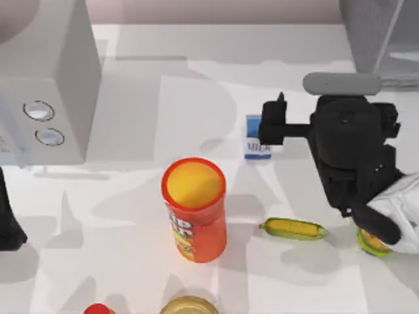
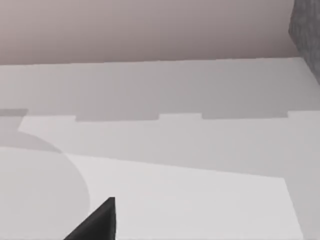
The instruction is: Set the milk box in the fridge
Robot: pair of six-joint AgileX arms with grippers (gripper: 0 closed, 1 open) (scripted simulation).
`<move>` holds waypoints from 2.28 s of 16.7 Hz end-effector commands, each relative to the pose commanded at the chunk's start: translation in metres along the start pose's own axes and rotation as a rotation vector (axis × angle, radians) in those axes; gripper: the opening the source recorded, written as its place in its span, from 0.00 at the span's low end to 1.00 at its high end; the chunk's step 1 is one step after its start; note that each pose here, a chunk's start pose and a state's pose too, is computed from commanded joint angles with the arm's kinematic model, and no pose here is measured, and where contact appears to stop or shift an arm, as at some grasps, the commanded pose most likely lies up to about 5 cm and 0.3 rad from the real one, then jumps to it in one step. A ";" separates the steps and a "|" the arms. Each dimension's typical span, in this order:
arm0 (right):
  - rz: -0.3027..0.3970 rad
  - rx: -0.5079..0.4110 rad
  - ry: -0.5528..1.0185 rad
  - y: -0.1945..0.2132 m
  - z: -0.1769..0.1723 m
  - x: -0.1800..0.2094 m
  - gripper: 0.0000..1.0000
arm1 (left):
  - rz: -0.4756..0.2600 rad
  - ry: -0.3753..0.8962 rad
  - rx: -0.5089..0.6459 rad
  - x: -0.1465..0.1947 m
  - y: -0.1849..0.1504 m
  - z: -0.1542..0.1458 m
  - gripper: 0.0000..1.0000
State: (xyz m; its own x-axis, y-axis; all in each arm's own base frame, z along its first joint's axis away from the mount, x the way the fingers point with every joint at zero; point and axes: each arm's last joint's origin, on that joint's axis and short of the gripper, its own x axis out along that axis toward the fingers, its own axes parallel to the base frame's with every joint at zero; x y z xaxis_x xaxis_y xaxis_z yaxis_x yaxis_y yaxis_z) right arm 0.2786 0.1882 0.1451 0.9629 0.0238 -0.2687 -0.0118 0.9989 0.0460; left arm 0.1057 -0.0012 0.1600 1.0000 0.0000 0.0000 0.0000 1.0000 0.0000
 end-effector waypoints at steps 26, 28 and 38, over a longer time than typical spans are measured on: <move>-0.034 -0.038 0.027 0.063 -0.093 0.080 1.00 | 0.000 0.000 0.000 0.000 0.000 0.000 1.00; -0.034 -0.038 0.027 0.063 -0.093 0.080 0.92 | 0.000 0.000 0.000 0.000 0.000 0.000 1.00; -0.034 -0.038 0.027 0.063 -0.093 0.080 0.17 | 0.000 0.000 0.000 0.000 0.000 0.000 1.00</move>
State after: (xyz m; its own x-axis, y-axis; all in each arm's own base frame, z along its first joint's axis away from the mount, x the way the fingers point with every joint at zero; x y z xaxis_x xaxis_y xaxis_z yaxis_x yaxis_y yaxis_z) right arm 0.3303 0.2574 0.0370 0.9553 -0.0095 -0.2955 0.0100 1.0000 0.0000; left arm 0.1057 -0.0012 0.1600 1.0000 0.0000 0.0000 0.0000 1.0000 0.0000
